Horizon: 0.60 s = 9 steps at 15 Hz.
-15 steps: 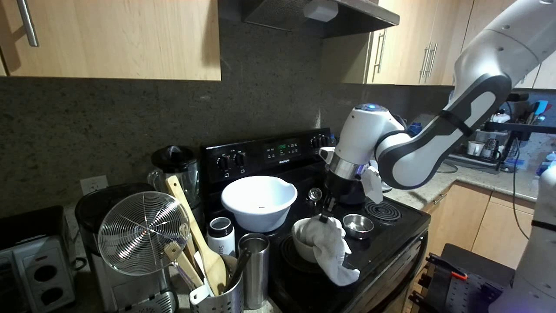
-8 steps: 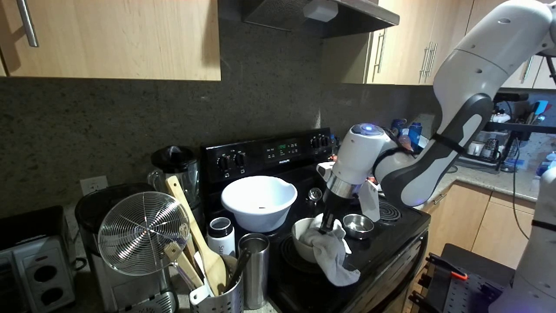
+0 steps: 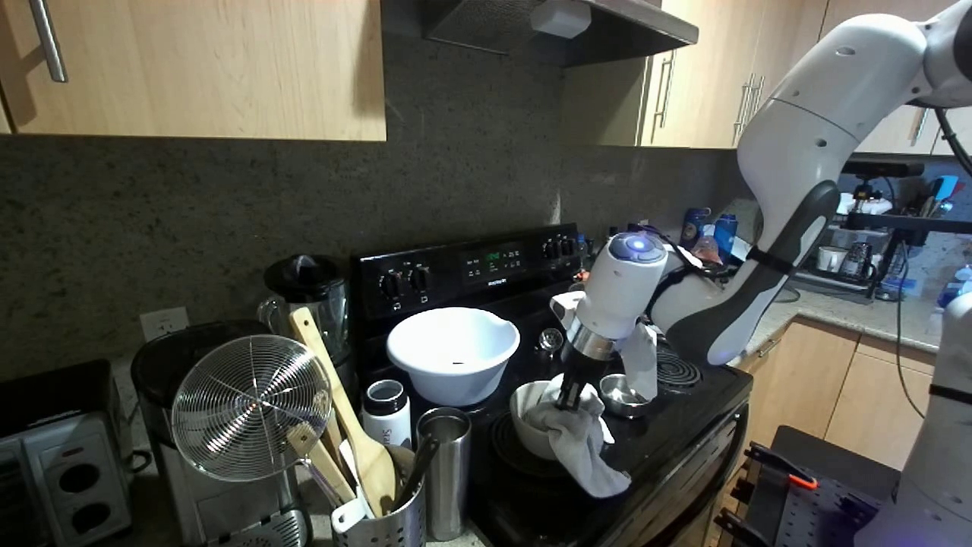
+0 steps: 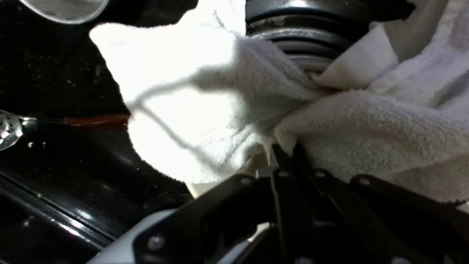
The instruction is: Use the towel to wipe the grey bowl, place the towel on the left side of the countertop, place the silver bowl inside the grey bowl then put the grey bowl inside the white basin
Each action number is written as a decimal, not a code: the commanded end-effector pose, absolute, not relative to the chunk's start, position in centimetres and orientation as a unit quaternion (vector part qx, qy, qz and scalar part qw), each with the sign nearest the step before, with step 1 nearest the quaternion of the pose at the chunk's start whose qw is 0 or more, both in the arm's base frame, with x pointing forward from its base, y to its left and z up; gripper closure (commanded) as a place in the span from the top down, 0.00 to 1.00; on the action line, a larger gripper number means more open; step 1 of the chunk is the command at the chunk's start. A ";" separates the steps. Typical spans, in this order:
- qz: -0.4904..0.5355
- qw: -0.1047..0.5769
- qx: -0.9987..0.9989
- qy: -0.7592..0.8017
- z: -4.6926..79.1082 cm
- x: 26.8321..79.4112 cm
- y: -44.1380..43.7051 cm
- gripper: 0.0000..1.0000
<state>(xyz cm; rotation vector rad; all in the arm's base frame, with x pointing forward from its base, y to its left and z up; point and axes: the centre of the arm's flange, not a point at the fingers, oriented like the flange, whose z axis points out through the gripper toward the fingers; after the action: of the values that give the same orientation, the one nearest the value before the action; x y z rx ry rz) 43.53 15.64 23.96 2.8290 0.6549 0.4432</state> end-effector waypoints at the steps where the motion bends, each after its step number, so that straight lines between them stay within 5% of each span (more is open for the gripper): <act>1: 0.170 0.139 0.955 0.200 23.1 44.2 16.7 0.05; 9: 0.142 0.084 0.976 0.142 23.0 43.6 19.2 0.06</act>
<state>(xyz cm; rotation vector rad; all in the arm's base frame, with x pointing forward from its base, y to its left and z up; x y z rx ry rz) 43.53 18.16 23.35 2.8647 0.4599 0.5030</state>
